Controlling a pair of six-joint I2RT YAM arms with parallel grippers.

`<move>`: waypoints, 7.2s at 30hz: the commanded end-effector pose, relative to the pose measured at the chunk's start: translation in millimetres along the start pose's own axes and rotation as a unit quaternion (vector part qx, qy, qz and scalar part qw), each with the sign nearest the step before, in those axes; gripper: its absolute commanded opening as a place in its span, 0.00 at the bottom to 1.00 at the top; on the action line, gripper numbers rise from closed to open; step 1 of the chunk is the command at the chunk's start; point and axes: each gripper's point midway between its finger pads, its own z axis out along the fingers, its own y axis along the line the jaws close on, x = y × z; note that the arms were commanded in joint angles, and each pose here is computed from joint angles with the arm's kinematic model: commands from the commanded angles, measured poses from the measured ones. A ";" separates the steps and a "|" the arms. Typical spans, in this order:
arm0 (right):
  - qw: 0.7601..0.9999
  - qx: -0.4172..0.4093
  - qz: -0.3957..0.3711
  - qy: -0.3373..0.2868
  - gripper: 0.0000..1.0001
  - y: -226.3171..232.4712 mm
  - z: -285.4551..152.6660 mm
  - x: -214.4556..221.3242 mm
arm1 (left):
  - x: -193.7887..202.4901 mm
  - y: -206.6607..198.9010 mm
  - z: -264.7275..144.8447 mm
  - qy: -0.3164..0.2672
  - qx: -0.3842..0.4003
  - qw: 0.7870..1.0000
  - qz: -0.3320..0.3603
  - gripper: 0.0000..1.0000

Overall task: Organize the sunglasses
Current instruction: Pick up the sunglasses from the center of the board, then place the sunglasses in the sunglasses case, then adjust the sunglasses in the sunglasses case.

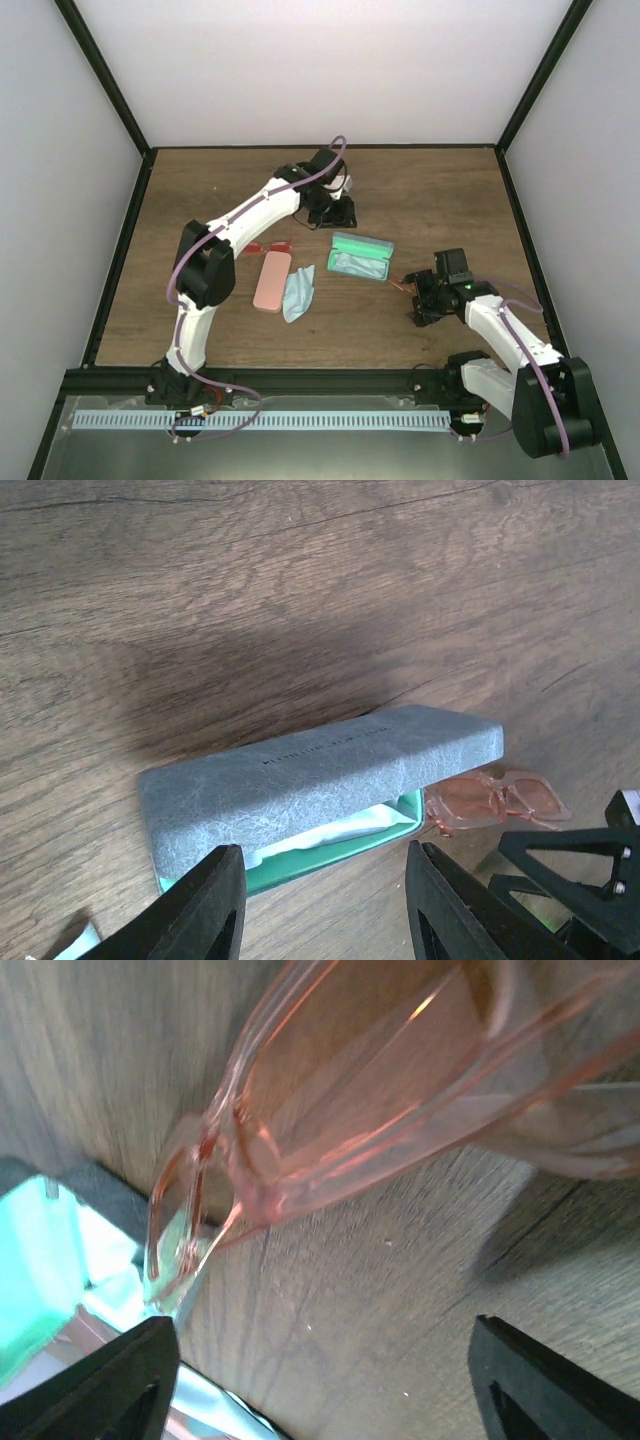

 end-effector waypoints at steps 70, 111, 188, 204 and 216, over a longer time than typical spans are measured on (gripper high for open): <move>0.996 0.001 -0.084 -0.014 0.31 103.1 8.9 7.6 | -10.9 54.9 -34.5 -0.054 -0.026 0.998 -0.023 0.46; 0.983 -0.182 0.019 0.009 0.38 141.5 86.5 50.8 | 19.1 72.2 -68.6 -0.093 -0.066 0.993 -0.033 0.46; 0.961 -0.008 -0.276 0.021 0.01 97.5 61.8 -5.6 | 91.3 90.6 60.9 0.064 -0.096 0.992 -0.045 0.05; 0.958 -0.006 -0.285 0.019 0.01 97.3 55.9 4.9 | 82.2 91.8 69.9 0.060 -0.096 0.993 -0.044 0.06; 0.960 0.011 -0.277 -0.027 0.01 104.0 47.8 -9.3 | 85.1 93.4 70.6 0.065 -0.097 0.992 -0.045 0.06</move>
